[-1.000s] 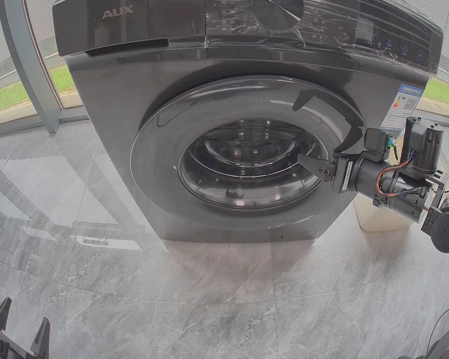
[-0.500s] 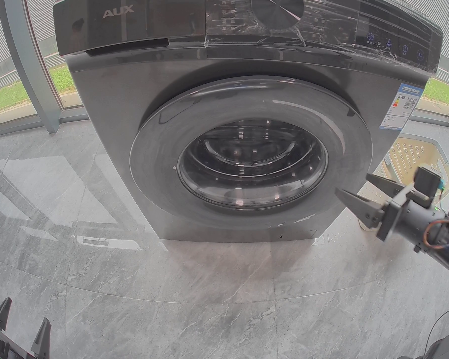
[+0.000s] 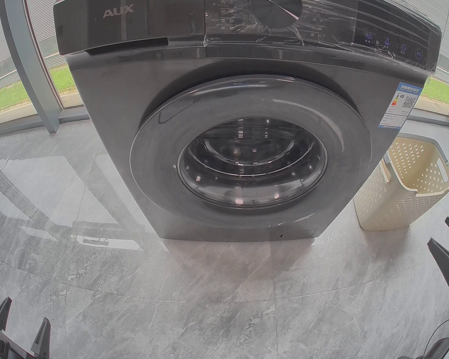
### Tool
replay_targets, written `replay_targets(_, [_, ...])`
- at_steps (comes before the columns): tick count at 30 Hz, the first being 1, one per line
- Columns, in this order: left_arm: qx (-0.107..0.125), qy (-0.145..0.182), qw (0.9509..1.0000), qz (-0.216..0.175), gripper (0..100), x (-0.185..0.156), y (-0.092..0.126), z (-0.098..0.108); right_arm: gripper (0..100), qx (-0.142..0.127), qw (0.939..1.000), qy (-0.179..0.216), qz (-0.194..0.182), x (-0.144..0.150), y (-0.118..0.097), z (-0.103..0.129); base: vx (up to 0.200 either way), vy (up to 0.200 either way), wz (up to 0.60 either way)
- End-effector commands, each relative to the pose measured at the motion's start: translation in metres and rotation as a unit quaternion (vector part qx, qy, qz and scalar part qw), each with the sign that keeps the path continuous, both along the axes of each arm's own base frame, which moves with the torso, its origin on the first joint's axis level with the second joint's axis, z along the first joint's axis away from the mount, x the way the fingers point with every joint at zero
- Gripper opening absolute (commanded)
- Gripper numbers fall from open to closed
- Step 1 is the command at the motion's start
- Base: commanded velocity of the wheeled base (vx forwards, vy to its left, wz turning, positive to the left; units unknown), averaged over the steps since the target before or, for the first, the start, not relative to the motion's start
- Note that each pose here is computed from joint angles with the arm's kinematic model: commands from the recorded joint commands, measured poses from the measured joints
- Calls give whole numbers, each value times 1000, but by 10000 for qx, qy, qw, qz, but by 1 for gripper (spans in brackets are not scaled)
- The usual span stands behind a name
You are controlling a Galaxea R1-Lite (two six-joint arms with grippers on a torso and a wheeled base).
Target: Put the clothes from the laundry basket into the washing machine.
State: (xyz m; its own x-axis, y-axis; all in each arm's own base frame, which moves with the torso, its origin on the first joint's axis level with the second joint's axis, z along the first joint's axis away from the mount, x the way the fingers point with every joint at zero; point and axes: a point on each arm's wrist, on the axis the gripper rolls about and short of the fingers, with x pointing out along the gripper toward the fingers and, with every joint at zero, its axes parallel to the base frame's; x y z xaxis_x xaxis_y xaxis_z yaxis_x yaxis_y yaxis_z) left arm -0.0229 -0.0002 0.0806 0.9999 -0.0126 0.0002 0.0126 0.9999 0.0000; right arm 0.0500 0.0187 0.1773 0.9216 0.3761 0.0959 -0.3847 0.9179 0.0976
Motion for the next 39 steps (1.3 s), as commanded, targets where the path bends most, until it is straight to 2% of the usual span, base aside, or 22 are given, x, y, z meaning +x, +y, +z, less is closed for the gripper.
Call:
replay_targets(1, [15, 24, 10000, 1, 100, 0, 0, -5, 100, 105, 9912, -761, -1078, -70, -20, -58, 0, 0, 0])
replay_targets(3, [15, 24, 10000, 1, 100, 0, 0, -5, 100, 43, 9892, -625, -1323, -66, -19, -59, 0, 0, 0])
replay_targets(5, [15, 24, 10000, 1, 100, 0, 0, -5, 100, -143, 9912, -348, -1266, -63, -17, -70, 0, 0, 0])
replay_targets(7, [15, 24, 10000, 1, 100, 0, 0, -5, 100, -220, 9917, -147, -1259, -68, -18, -81, 0, 0, 0])
replay_targets(8, [15, 24, 10000, 1, 100, 0, 0, -5, 100, -357, 9896, 168, -1385, -73, -17, -96, 0, 0, 0])
replay_targets(9, [0, 16, 10000, 9, 100, 0, 0, -5, 100, -382, 9874, 354, -1492, -74, -17, -97, 0, 0, 0])
replay_targets(10, [0, 24, 10000, 9, 100, 0, 0, -5, 100, -414, 9863, 333, -1563, -75, -17, -96, 0, 0, 0])
replay_targets(12, [8, 24, 10000, 17, 100, 0, 0, -5, 100, -477, 9795, 472, -1898, -73, -19, -103, 0, 0, 0])
replay_targets(13, [15, 24, 10000, 9, 100, 0, 0, -5, 100, -484, 9781, 481, -1966, -72, -19, -103, 0, 0, 0])
replay_targets(21, [8, 24, 10000, 9, 100, 0, 0, -5, 100, -540, 9814, 407, -1798, -72, -18, -102, 0, 0, 0])
replay_targets(39, [8, 24, 10000, 9, 100, 0, 0, -5, 100, -533, 9808, 418, -1827, -72, -19, -102, 0, 0, 0])
